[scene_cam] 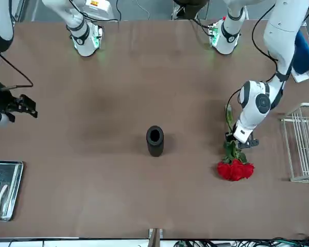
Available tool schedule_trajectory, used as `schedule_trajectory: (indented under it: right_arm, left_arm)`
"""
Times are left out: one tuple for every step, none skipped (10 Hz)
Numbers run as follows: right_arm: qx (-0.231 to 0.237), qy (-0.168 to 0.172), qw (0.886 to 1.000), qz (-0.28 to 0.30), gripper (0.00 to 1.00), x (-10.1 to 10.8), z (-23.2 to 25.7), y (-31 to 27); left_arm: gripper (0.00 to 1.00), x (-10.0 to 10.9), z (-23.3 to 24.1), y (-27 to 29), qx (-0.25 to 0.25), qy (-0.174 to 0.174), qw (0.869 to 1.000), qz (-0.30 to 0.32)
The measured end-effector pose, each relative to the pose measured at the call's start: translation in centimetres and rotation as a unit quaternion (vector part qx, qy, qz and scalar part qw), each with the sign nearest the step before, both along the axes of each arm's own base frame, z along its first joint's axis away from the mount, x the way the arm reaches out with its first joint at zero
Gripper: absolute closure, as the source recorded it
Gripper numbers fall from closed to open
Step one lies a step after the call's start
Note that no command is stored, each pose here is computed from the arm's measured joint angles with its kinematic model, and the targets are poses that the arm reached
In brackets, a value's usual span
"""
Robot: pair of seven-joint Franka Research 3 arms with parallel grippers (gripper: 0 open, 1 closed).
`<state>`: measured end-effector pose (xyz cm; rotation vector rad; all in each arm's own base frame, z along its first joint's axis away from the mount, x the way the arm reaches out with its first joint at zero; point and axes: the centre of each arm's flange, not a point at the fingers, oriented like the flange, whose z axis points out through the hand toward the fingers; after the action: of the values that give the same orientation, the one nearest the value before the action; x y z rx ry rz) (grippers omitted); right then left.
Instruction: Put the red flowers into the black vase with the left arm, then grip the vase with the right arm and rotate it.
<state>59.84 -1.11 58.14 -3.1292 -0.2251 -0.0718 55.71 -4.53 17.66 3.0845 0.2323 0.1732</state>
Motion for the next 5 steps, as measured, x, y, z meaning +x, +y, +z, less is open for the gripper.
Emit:
schedule_trajectory:
  right_arm:
    - [0.0,0.003,1.0,0.0,0.0,-0.1,-0.1,0.0]
    - [0.0,0.009,1.0,-0.001,0.0,-0.2,-0.3,-0.1]
    - [0.0,0.013,1.0,-0.002,0.0,-0.2,-0.5,-0.2]
    - [0.0,0.018,1.0,-0.004,0.0,-0.4,-0.6,-0.5]
    - [0.0,0.026,1.0,-0.009,0.0,-0.5,-0.7,-1.0]
  left_arm:
    - [0.92,0.0,0.0,0.2,0.001,0.0,1.0,0.001]
    - [0.92,0.1,0.1,0.1,0.0,-0.002,1.0,0.003]
    - [0.92,0.5,0.6,0.1,-0.002,-0.009,1.0,0.011]
    - [0.92,1.2,1.7,-0.1,-0.004,-0.021,1.0,0.024]
    - [0.92,1.9,3.7,-0.3,-0.004,-0.027,0.999,0.04]
